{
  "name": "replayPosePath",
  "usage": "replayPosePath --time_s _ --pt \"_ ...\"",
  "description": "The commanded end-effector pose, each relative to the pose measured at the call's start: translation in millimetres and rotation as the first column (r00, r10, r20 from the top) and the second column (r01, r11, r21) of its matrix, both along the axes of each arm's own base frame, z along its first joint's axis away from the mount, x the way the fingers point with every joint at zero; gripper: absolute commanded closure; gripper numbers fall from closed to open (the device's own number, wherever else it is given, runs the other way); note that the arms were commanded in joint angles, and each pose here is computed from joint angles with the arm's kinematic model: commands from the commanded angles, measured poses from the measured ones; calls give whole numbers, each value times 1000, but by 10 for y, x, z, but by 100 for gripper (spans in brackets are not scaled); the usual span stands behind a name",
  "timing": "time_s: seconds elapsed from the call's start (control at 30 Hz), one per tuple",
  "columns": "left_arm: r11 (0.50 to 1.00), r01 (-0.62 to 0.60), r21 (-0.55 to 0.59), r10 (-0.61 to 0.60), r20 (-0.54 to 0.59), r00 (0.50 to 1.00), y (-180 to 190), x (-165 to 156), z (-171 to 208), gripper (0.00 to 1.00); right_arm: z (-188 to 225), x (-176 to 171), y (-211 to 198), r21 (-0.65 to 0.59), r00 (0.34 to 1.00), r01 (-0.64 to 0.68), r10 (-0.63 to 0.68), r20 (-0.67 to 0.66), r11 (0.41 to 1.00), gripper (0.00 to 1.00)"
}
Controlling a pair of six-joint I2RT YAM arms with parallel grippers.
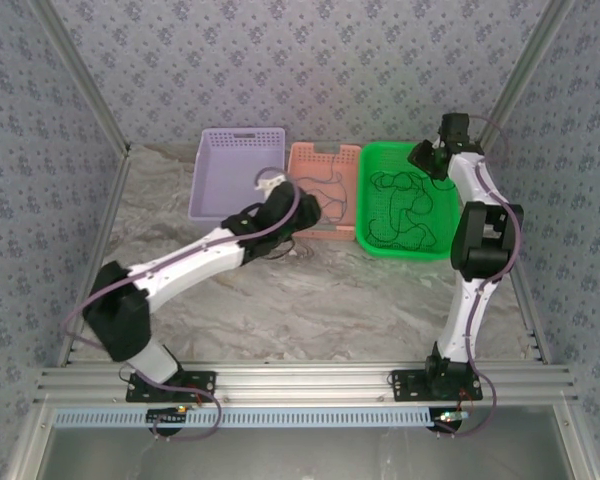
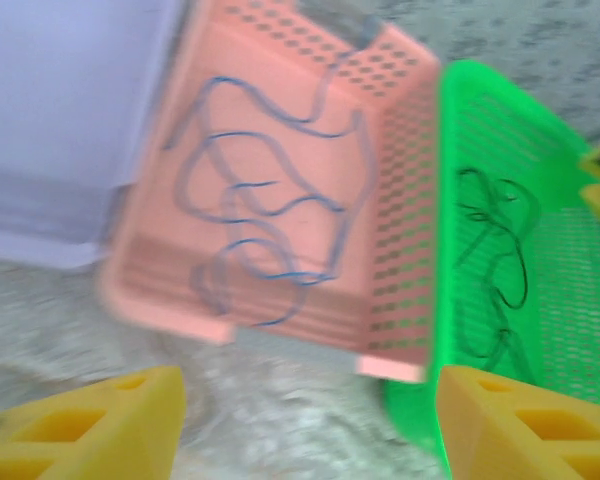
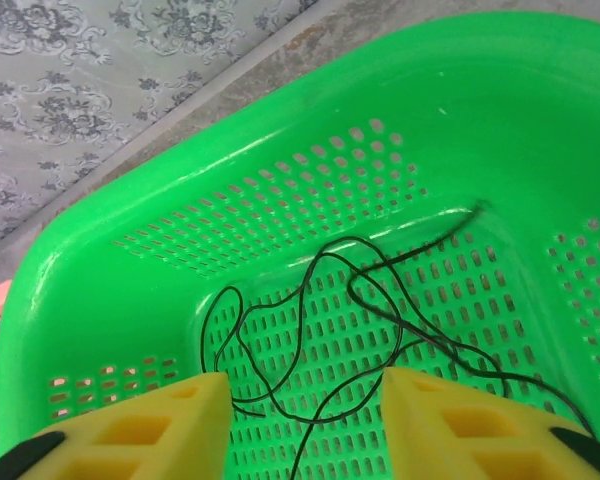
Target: Untangle the cables
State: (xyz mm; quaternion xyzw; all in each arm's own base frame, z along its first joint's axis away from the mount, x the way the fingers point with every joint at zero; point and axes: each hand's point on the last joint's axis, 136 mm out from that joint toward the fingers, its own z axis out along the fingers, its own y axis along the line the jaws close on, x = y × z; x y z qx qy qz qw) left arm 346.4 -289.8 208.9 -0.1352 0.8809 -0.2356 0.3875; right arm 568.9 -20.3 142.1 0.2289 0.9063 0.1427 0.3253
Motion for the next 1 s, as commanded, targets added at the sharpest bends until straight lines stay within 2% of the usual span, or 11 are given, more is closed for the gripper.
replayPosePath --time_s 0.0,0.1,0.2,0.33,0.4,0.53,0.67,0.83,0.97 --pt "995 -79 60 84 -80 993 576 -216 -158 34 411 -96 -6 -49 999 10 -8 42 999 51" --pt "982 -148 114 163 -137 977 1110 -403 -300 35 675 -198 74 -67 996 4 2 90 998 50" --pt "968 -193 163 224 -208 952 1562 -567 -500 38 935 -394 231 -89 989 -15 28 143 996 54" --pt "955 -218 202 275 -317 908 1968 -742 -848 44 1203 -852 572 -116 971 -64 88 222 991 56" --pt "954 -238 184 290 -350 891 2084 -791 -990 45 1258 -1130 836 -140 960 -115 146 238 983 56" --pt "970 -232 73 242 -379 893 2124 -705 -1157 43 1168 -1768 1492 -155 921 -278 309 239 948 56" --pt "976 -183 118 215 -400 891 2195 -565 -1290 44 867 -2387 2078 -141 860 -448 468 203 883 54" --pt "991 -94 97 127 -430 894 2054 -422 -1472 50 578 -2831 2467 -147 814 -551 568 125 821 54" --pt "991 -85 104 120 -409 904 2051 -361 -1487 51 438 -2971 2661 -142 790 -591 605 101 794 54"
